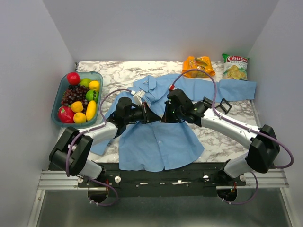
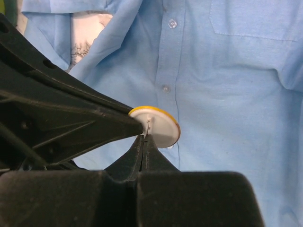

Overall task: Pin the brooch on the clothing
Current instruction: Pick up the brooch from the center of the board, then open the brooch.

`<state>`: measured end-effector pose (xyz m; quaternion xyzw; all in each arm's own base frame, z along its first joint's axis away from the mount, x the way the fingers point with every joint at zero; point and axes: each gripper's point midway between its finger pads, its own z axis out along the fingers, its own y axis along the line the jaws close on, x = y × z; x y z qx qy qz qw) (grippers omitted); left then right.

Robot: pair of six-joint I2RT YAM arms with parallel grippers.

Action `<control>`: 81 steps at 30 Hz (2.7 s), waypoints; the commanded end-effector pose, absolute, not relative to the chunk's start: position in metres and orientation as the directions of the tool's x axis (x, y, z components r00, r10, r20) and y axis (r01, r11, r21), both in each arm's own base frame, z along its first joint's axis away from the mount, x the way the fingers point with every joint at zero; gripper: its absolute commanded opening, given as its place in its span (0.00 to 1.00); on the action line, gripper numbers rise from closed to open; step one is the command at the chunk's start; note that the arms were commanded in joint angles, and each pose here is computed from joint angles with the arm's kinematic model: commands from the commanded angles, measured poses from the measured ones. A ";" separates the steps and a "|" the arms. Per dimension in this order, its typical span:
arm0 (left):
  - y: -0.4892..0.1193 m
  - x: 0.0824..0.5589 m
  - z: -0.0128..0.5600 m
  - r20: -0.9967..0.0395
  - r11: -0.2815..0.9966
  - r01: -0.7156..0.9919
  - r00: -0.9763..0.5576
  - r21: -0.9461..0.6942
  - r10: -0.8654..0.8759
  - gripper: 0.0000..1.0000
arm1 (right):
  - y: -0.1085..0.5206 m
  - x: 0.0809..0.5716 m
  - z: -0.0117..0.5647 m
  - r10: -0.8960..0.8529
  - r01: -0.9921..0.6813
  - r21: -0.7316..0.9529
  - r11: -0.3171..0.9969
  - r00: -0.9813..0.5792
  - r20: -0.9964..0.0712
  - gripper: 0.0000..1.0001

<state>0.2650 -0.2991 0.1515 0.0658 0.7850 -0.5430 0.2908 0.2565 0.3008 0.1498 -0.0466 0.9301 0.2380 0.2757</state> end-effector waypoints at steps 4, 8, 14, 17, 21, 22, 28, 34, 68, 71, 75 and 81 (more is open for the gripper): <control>-0.311 0.262 0.168 -0.528 0.311 0.461 -0.830 -0.831 -0.179 0.00 | 0.313 0.248 0.181 0.033 -0.300 0.477 0.826 -0.819 -0.572 0.02; -0.309 0.259 0.179 -0.540 0.298 0.486 -0.831 -0.822 -0.132 0.00 | 0.310 0.245 0.207 0.004 -0.379 0.472 0.796 -0.776 -0.631 0.50; -0.299 0.247 0.202 -0.608 0.239 0.595 -0.794 -0.767 0.025 0.00 | 0.281 0.241 0.254 -0.010 -0.465 0.460 0.756 -0.710 -0.704 0.67; -0.297 0.234 0.208 -0.653 0.161 0.665 -0.747 -0.730 0.126 0.00 | 0.264 0.239 0.265 -0.012 -0.501 0.463 0.731 -0.689 -0.725 0.67; -0.295 0.212 0.217 -0.679 0.029 0.690 -0.718 -0.723 0.152 0.00 | 0.253 0.228 0.265 -0.074 -0.582 0.459 0.672 -0.669 -0.740 0.67; -0.294 0.206 0.222 -0.688 -0.012 0.696 -0.707 -0.718 0.165 0.00 | 0.250 0.223 0.261 -0.117 -0.607 0.436 0.664 -0.660 -0.742 0.67; -0.290 0.189 0.234 -0.715 -0.100 0.711 -0.672 -0.696 0.194 0.00 | 0.266 0.201 0.240 -0.228 -0.673 0.495 0.549 -0.691 -0.686 0.62; -0.291 0.191 0.229 -0.692 -0.089 0.691 -0.694 -0.718 0.199 0.00 | 0.281 0.189 0.236 -0.242 -0.690 0.571 0.446 -0.707 -0.665 0.56; -0.293 0.188 0.232 -0.692 -0.098 0.688 -0.695 -0.719 0.196 0.00 | 0.311 0.189 0.226 -0.245 -0.688 0.599 0.410 -0.716 -0.654 0.33; -0.292 0.187 0.232 -0.693 -0.098 0.689 -0.694 -0.718 0.196 0.00 | 0.313 0.190 0.226 -0.244 -0.687 0.600 0.409 -0.716 -0.654 0.31; -0.293 0.187 0.233 -0.696 -0.100 0.692 -0.691 -0.715 0.194 0.00 | 0.314 0.190 0.224 -0.249 -0.686 0.598 0.414 -0.717 -0.651 0.27; -0.293 0.188 0.233 -0.696 -0.095 0.693 -0.692 -0.715 0.190 0.00 | 0.312 0.190 0.216 -0.258 -0.679 0.589 0.438 -0.723 -0.641 0.17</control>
